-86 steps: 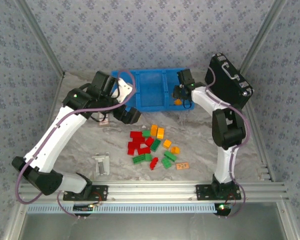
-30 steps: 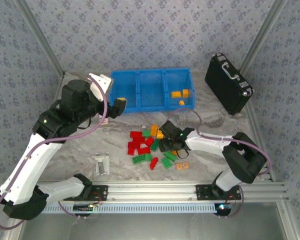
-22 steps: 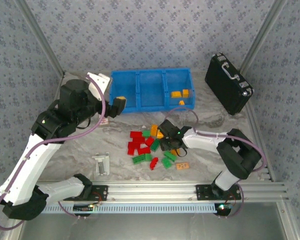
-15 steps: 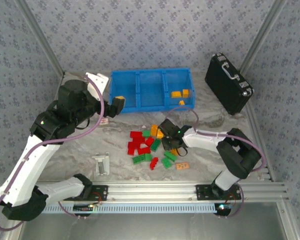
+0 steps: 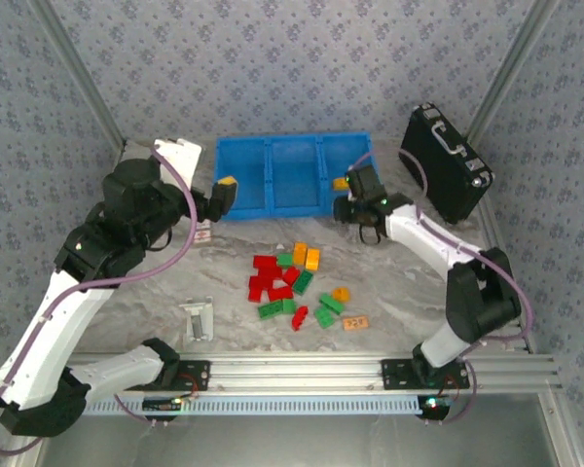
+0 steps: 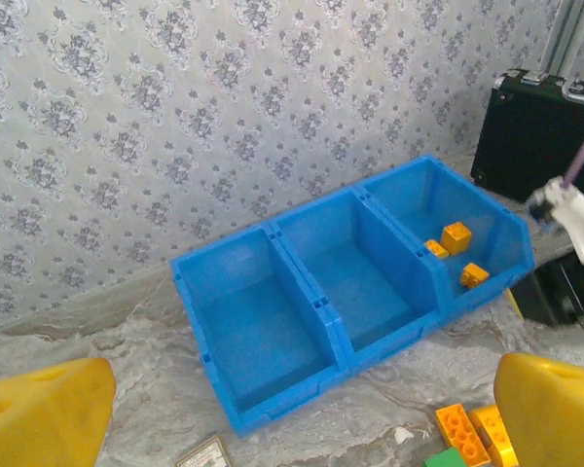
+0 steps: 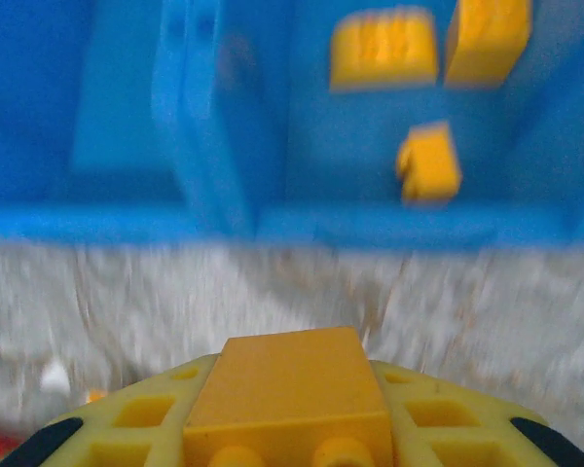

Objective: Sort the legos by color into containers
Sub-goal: Place the lego in the container, then pick up the lego from the center of the table.

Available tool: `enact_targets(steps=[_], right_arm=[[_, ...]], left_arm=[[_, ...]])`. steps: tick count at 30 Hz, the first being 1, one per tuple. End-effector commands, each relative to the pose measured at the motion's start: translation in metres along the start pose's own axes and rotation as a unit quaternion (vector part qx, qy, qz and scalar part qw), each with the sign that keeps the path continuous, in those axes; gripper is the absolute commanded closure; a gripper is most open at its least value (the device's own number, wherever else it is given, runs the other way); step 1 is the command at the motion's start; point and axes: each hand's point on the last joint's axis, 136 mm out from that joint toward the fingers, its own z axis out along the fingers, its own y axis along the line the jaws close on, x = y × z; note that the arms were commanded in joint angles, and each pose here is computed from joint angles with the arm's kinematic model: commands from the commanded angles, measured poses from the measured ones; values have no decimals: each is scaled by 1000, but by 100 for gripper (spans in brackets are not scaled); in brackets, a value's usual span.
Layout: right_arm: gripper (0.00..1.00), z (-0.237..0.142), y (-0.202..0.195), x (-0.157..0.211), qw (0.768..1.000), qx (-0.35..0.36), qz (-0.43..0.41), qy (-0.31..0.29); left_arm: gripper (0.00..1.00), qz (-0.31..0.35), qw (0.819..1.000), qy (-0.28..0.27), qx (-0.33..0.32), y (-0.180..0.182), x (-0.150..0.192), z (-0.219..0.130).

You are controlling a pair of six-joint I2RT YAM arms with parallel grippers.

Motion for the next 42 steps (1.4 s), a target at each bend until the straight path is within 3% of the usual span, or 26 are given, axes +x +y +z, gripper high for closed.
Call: enact_targets(steps=[1,9,16,22,25,29,35,42], right_arm=[[67,29,-2,-22,1000,-1,-6,0],[67,89,-16,-60,1000,16,15,9],[66,115,-25,-73,999,20,33,13],[31,113,-22,-76,1000,14,23,9],[22,94,-15,-75,1000,9,5,2],[22,59,-4,-52,999,9,-18,26],[24,6,21,17,998,13,-28,53],[27,2,44,89,990,3,-33,134]], left_arm=[[0,10,1000,-15,-7,0,-5,7],[0,31,999,8,-5,-3,5,15],[0,58,997,39,-25,4,22,20],[0,65,997,45,-25,4,27,20],[0,65,997,48,-20,1,29,24],[0,67,996,56,-14,-2,35,28],[0,57,998,37,-8,-5,27,30],[0,49,998,33,10,-10,26,27]])
